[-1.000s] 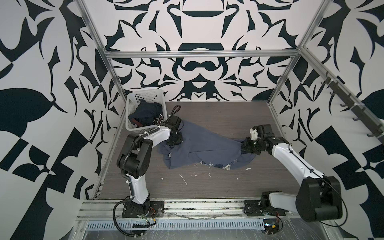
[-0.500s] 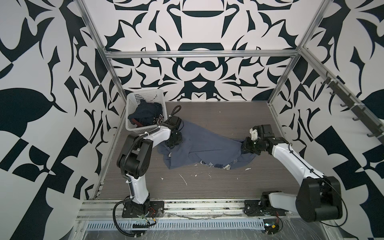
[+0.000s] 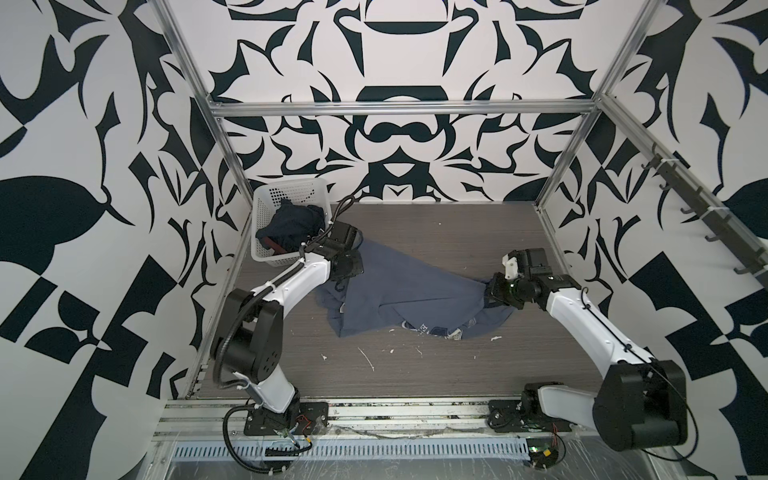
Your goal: Fold and stack the tank tops
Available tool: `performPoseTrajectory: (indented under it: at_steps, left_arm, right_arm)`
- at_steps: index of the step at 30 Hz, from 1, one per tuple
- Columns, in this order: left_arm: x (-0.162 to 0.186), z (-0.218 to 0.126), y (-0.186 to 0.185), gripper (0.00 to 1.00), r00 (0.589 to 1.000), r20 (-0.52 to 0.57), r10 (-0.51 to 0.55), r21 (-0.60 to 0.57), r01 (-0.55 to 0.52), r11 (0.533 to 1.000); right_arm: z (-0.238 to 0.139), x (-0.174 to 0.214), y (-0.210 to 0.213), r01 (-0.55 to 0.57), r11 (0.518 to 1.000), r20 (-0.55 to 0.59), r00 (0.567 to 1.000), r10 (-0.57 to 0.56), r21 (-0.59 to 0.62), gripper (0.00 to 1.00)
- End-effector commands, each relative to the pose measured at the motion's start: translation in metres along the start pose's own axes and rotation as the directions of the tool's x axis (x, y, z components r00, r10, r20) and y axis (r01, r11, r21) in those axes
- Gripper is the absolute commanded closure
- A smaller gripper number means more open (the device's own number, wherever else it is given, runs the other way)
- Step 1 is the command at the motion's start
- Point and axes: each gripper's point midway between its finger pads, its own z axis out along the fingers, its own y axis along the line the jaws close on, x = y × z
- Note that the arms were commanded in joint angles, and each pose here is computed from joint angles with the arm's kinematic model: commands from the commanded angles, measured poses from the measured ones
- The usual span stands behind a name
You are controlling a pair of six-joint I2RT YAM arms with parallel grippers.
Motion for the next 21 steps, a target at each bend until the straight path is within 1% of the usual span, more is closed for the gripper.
performPoseTrajectory:
  at_steps: [1,5,7,8,11,12,14,15,16,17,18,19,20,21]
  left_arm:
    - [-0.008,-0.018,0.0,1.0,0.998,0.067,0.006,0.011,-0.007,1.0]
    - [-0.022,-0.045,-0.002,1.0,0.988,0.155,-0.016,0.051,0.009,0.999]
    - [-0.033,-0.064,-0.003,1.0,0.977,0.207,-0.043,0.084,0.026,0.996]
    - [-0.041,-0.075,-0.002,1.0,0.97,0.237,-0.055,0.096,0.033,0.995]
    - [-0.071,-0.121,0.007,1.0,0.928,0.355,-0.11,0.126,0.068,0.99]
    - [-0.084,-0.148,0.012,1.0,0.899,0.417,-0.135,0.142,0.082,0.986]
    - [-0.1,-0.187,0.026,1.0,0.844,0.507,-0.174,0.149,0.113,0.982]
    - [-0.107,-0.206,0.034,1.0,0.809,0.554,-0.195,0.155,0.13,0.979]
    - [-0.111,-0.221,0.041,1.0,0.777,0.591,-0.215,0.162,0.147,0.976]
    - [-0.113,-0.229,0.045,1.0,0.756,0.614,-0.225,0.168,0.153,0.974]
    - [-0.113,-0.229,0.047,1.0,0.761,0.606,-0.231,0.173,0.157,0.972]
    - [-0.11,-0.219,0.045,1.0,0.796,0.559,-0.23,0.18,0.154,0.971]
    - [-0.103,-0.202,0.038,1.0,0.842,0.493,-0.219,0.191,0.14,0.972]
    - [-0.094,-0.18,0.027,1.0,0.892,0.403,-0.203,0.223,0.119,0.968]
  right_arm:
    - [-0.023,-0.023,0.013,0.038,0.999,0.089,0.995,-0.037,-0.009,1.0]
    - [-0.035,-0.034,0.02,0.059,0.998,0.124,0.991,-0.057,-0.008,1.0]
    - [-0.043,-0.041,0.027,0.075,0.997,0.144,0.987,-0.073,-0.013,1.0]
    - [-0.048,-0.044,0.03,0.084,0.996,0.154,0.985,-0.081,-0.016,1.0]
    - [-0.07,-0.063,0.05,0.124,0.991,0.207,0.972,-0.111,-0.05,1.0]
    - [-0.079,-0.069,0.059,0.141,0.988,0.224,0.967,-0.123,-0.066,1.0]
    - [-0.096,-0.08,0.077,0.173,0.979,0.261,0.955,-0.141,-0.108,1.0]
    - [-0.105,-0.084,0.085,0.185,0.975,0.279,0.949,-0.145,-0.126,1.0]
    - [-0.113,-0.088,0.091,0.199,0.97,0.296,0.943,-0.151,-0.139,1.0]
    - [-0.118,-0.09,0.098,0.215,0.963,0.307,0.938,-0.158,-0.16,1.0]
    - [-0.12,-0.091,0.105,0.222,0.957,0.315,0.936,-0.155,-0.187,1.0]
    - [-0.119,-0.092,0.107,0.219,0.956,0.314,0.938,-0.15,-0.197,1.0]
    - [-0.116,-0.091,0.105,0.211,0.957,0.308,0.941,-0.144,-0.198,1.0]
    - [-0.111,-0.089,0.101,0.196,0.962,0.295,0.946,-0.135,-0.19,1.0]
